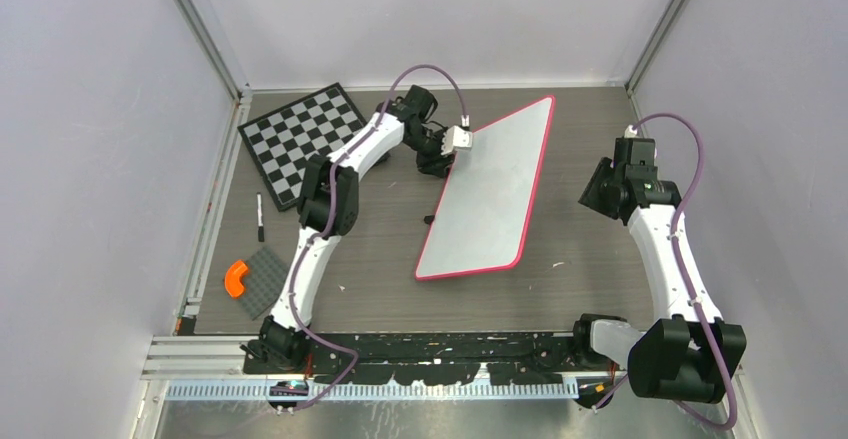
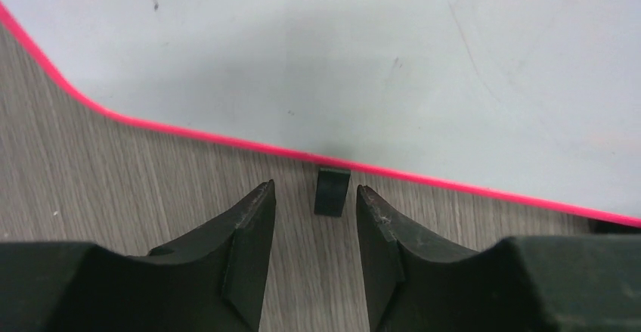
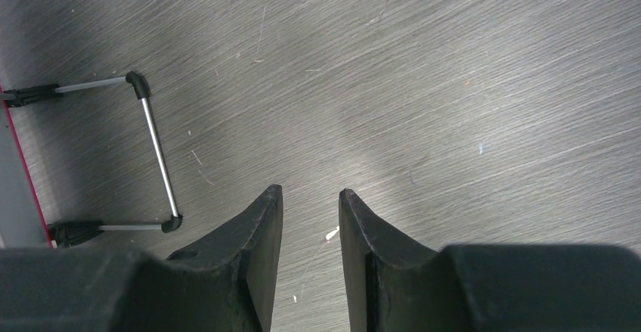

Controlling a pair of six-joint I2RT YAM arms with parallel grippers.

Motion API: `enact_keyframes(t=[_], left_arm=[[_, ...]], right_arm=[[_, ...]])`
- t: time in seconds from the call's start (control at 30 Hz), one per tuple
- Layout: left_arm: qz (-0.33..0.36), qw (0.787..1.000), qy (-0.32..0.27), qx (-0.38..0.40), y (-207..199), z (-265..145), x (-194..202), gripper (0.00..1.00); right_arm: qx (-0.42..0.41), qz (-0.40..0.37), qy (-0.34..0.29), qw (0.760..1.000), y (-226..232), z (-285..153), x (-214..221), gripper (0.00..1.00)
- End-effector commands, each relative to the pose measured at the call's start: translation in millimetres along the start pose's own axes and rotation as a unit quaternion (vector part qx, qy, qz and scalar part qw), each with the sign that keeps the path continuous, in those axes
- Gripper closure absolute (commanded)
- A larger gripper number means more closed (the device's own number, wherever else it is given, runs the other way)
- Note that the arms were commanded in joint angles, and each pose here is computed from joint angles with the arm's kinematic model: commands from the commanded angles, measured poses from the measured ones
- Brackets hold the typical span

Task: Write a sentence on the whiteboard
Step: Adjust the whiteboard at the center of the board.

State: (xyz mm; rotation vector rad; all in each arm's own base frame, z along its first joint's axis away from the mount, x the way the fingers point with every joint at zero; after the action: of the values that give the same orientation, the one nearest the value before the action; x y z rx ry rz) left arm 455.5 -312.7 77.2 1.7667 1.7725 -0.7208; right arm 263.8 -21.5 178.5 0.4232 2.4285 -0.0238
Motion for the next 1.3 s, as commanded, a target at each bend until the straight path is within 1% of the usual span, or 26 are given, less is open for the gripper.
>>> enact_keyframes(t=[0.0,0.2,0.27,0.37,0.47,0.6,0.7,0.77,0.83,0.93,1.07,1.13,1.27], left_arm=[[0.032,0.999,0.002,0.015,-2,4,-7,0.57],[0.042,0.998,0.014,0.034,-16,12,-4,0.63],[0.038,0.999,0.016,0.036,-18,11,-3,0.68],[0.015,0.999,0.018,0.031,-20,9,-2,0.79],[-0.021,1.0,0.017,0.01,-19,4,0,0.99],[-0.085,0.996,0.007,-0.025,-16,-12,5,1.0],[-0.126,0.989,0.001,-0.072,-12,-23,6,1.0],[-0.163,0.98,0.001,-0.111,-11,-29,10,1.0],[-0.196,0.972,0.006,-0.127,-18,-33,16,1.0],[-0.245,0.954,0.014,-0.172,-21,-40,25,1.0],[-0.313,0.921,0.026,-0.229,-28,-51,41,1.0],[-0.338,0.907,0.02,-0.249,-30,-54,44,1.0],[-0.386,0.875,0.02,-0.29,-40,-57,49,1.0]], right_arm=[[-0.005,0.001,-0.022,1.0,2,-7,-16,0.62],[-0.006,0.0,-0.022,1.0,2,-7,-17,0.62],[-0.003,-0.001,-0.022,1.0,1,-7,-18,0.62],[-0.002,-0.001,-0.024,1.0,0,-7,-20,0.62],[0.001,-0.003,-0.024,1.0,-1,-6,-23,0.62],[0.008,0.001,-0.033,0.999,-3,-6,-33,0.62],[0.01,0.009,-0.049,0.999,-6,-7,-45,0.61],[0.015,0.021,-0.057,0.998,-10,-8,-55,0.61],[0.02,0.033,-0.066,0.997,-14,-10,-65,0.61],[0.033,0.058,-0.083,0.994,-24,-12,-79,0.61],[0.038,0.083,-0.094,0.991,-35,-16,-95,0.63],[0.044,0.088,-0.097,0.99,-42,-18,-101,0.63],[0.055,0.102,-0.099,0.988,-54,-23,-109,0.56]])
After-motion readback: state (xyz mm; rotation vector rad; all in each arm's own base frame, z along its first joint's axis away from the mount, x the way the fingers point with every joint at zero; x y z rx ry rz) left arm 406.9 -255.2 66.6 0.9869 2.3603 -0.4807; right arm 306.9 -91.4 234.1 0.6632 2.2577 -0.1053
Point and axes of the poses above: each gripper's point midway between its finger pads, its own z axis out along the fingers, its own y axis along the line the jaws close on, x = y × z, the point moved 3 cm from there along -z, back along the fingers, and after that the axes turned 9 degrees about -z, right-handed, at the moved point
